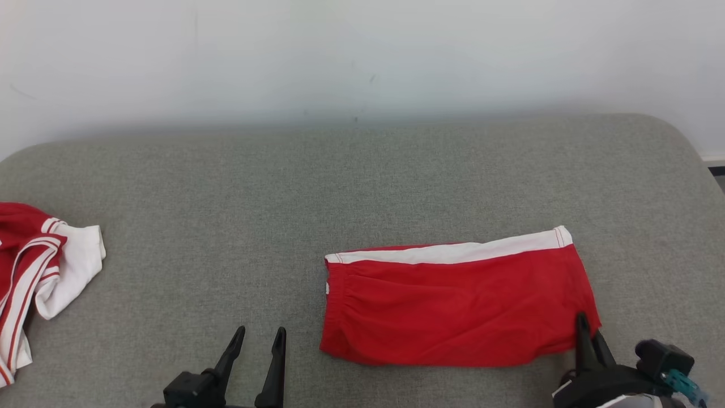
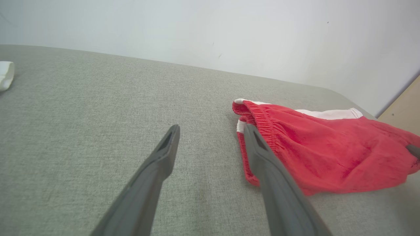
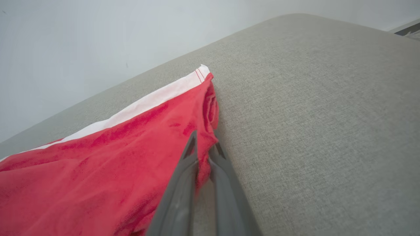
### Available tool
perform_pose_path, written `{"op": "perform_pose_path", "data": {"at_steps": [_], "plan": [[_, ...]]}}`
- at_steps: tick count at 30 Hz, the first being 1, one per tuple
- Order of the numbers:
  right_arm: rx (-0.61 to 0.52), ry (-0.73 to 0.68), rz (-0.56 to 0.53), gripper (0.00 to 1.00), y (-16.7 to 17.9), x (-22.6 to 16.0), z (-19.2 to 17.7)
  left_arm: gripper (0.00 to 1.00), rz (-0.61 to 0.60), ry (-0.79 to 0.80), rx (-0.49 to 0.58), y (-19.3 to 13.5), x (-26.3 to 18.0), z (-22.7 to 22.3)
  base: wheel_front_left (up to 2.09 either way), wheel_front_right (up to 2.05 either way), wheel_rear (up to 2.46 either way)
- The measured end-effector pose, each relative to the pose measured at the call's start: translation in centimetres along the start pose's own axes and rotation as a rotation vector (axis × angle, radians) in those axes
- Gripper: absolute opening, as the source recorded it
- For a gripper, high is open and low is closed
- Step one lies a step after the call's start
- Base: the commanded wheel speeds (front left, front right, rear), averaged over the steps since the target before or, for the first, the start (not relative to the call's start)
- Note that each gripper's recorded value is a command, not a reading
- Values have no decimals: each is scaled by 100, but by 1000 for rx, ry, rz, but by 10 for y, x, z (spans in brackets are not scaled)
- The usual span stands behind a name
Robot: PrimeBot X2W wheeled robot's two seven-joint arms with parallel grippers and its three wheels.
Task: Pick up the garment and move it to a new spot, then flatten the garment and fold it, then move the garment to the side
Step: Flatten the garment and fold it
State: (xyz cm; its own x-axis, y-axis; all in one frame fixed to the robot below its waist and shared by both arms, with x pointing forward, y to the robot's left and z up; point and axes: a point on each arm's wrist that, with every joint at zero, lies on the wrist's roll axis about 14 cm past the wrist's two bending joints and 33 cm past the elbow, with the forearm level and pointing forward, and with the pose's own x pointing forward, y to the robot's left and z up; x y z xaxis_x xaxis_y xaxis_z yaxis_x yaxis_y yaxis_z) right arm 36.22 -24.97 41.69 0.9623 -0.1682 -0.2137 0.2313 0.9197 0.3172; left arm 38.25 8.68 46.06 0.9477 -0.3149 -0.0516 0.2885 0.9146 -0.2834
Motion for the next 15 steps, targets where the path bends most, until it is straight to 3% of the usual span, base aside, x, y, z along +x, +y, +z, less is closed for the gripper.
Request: {"op": "perform_pose_path", "data": {"at_steps": [10,15], "plan": [[-84,-133,313,0,103,2,37,100,30,1,4,8,-12,0,0,0,0],[-128,-111,518,0,166,-13,25,100,56,-4,2,15,-17,1,0,0,0]]}}
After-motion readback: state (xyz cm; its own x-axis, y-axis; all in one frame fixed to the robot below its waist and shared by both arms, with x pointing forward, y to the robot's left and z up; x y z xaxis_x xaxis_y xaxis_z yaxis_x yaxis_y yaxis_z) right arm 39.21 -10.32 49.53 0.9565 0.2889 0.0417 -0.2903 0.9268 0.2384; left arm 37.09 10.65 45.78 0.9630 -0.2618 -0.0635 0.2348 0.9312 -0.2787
